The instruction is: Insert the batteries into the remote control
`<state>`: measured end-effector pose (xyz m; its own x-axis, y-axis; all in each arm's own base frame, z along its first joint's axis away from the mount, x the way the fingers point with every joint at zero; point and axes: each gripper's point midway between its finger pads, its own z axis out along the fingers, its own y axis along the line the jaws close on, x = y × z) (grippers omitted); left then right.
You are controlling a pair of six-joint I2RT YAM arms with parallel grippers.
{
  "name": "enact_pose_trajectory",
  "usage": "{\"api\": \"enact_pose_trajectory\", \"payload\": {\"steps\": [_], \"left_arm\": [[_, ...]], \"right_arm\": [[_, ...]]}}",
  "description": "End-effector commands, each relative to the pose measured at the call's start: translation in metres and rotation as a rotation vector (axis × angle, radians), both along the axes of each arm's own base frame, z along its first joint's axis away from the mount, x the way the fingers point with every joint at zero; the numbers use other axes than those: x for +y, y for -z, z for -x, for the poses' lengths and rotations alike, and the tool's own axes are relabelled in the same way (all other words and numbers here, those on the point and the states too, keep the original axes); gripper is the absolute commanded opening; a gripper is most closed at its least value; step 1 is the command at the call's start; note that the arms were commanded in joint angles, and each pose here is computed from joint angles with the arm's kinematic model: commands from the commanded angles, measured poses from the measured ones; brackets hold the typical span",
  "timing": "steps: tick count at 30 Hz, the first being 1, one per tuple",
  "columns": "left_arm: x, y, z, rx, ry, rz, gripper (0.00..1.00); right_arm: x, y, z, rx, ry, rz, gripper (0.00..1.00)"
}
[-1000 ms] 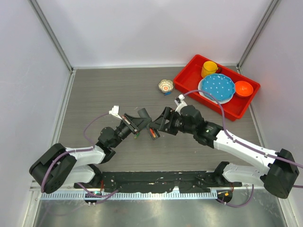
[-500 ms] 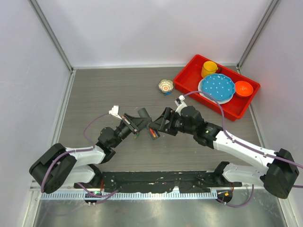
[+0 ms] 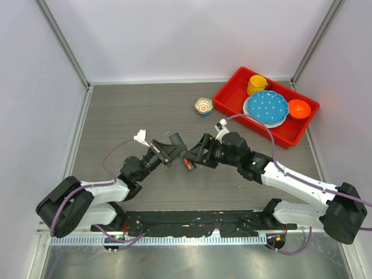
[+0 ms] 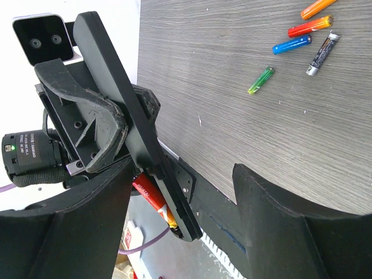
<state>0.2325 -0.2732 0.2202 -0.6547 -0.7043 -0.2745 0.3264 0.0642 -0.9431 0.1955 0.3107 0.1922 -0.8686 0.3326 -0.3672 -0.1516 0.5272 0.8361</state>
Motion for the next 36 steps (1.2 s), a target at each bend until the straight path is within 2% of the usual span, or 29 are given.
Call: {"api": "enact_pose_trajectory", "payload": {"steps": [1,36], "left_arm": [[0.0,-0.039,-0.001,-0.098,-0.01,0.078,0.0],[0.012,-0.056,-0.005,-0.131,-0.08,0.096,0.0]], "right_arm": [[0.0,-0.002,0.001,-0.007,-0.006,-0.02,0.74],[-0.002,0.008,0.006,0.015,-0.005,-0.044,0.72]]}}
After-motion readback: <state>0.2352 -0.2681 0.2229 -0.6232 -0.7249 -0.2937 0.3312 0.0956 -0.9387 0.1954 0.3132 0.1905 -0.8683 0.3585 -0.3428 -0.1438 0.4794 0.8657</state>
